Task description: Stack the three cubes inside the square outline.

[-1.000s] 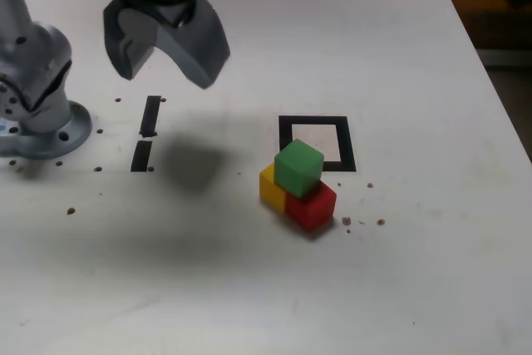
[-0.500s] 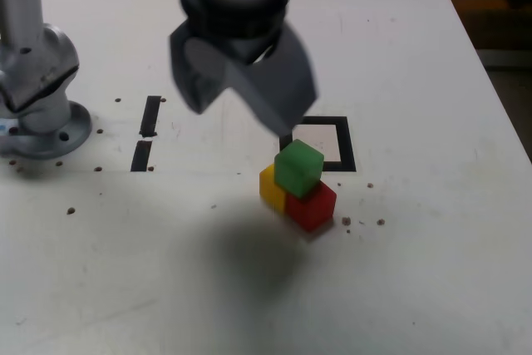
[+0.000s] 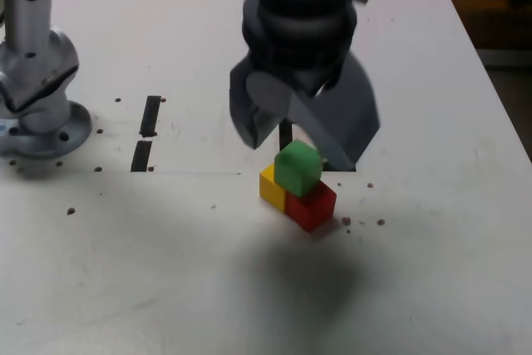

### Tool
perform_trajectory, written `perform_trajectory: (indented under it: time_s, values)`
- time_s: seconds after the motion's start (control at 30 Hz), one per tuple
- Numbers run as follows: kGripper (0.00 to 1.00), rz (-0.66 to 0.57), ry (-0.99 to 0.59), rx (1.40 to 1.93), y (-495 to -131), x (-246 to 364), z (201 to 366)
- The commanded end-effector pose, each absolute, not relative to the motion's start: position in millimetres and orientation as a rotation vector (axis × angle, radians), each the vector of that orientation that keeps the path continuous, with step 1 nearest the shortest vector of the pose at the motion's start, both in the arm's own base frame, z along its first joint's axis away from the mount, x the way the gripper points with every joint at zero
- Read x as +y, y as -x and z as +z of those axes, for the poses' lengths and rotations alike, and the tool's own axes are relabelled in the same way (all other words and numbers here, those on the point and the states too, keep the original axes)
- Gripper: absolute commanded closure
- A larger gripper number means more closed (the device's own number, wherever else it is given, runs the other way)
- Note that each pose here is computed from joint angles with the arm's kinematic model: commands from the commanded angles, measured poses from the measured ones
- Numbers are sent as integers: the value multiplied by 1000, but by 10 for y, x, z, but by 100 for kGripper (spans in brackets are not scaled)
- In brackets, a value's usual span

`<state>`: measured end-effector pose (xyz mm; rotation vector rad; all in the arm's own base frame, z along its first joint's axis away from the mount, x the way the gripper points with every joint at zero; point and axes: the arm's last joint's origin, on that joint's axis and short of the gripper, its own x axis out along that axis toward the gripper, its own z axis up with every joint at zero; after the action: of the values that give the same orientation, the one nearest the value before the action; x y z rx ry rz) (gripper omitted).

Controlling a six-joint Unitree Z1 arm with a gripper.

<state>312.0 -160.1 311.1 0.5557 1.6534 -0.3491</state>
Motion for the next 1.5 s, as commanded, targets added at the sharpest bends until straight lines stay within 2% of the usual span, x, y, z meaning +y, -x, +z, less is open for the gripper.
perform_trajectory:
  time_s: [0.0, 0.17, 0.3, 0.6, 0.83, 1.0, 1.27, 1.47]
  values:
    - [3, -344, -555, 1670, -3157, -1583, 3016]
    - [5, -343, -558, 1705, -3238, -1560, 2806]
    - [13, -355, -559, 1733, -3299, -1569, 2672]
    - [53, -372, -550, 1678, -3372, -1593, 2541]
    - [73, -366, -544, 1668, -3385, -1573, 2474]
    - [81, -326, -547, 1636, -3397, -1543, 2541]
    - [85, -312, -569, 1516, -3657, -1692, 2791]
    - [85, -350, -589, 1476, -3946, -1869, 2734]
